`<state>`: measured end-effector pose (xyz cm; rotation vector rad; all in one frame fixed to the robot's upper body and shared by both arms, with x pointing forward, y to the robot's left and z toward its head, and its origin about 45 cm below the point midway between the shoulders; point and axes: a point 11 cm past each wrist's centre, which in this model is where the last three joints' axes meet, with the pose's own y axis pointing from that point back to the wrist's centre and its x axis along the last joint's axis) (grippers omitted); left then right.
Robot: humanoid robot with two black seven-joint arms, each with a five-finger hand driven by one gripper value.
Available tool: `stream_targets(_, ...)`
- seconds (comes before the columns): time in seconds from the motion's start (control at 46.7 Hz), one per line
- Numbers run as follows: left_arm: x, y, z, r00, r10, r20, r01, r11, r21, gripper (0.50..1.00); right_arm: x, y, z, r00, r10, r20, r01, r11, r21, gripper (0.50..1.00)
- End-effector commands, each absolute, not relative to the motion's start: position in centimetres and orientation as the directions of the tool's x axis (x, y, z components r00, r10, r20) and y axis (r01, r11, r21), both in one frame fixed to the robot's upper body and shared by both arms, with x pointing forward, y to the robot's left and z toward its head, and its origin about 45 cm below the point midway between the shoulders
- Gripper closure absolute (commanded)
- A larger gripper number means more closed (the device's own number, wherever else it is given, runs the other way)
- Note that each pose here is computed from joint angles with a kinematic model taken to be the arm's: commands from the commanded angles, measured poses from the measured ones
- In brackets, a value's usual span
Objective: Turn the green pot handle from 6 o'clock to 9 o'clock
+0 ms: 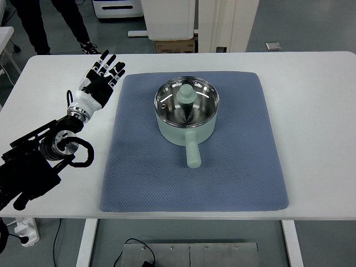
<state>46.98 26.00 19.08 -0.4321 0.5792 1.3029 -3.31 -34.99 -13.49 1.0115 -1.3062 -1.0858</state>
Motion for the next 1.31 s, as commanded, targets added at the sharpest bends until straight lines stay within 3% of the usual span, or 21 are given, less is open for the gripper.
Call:
stream_targets(0.0,47.0,26.0,19.2,0.161,0.769,-0.619,-0.975,0.221,0.021,0.500,-3.3,-35.0,-13.5,-0.030,-0.976,0.215,0.032,0.214,0.976,0.500)
stream_targets(0.578,47.6,26.7,20.8,0.205,0.801,-0.562,-0.971,0.237,-0.016,0.500,-3.3,-35.0,-13.5,-0.030,-0.976,0.215,0.032,0.214,0.976,0.500)
stream_targets(0.964,47.0,26.5,27.1,0.389,0.794,-0.468,-0.920,0.362,-0.152,0.500,-3.3,-35.0,-13.5,-0.030,-0.976,0.215,0.032,0.214,0.976,0.500)
stream_targets(1.285,47.0,24.5,31.0,0.518,0.795,-0.315,-0.855,0.473,-0.213,0.500,-3.3,-35.0,-13.5,-0.030,-0.976,0.215,0.032,0.214,0.976,0.500)
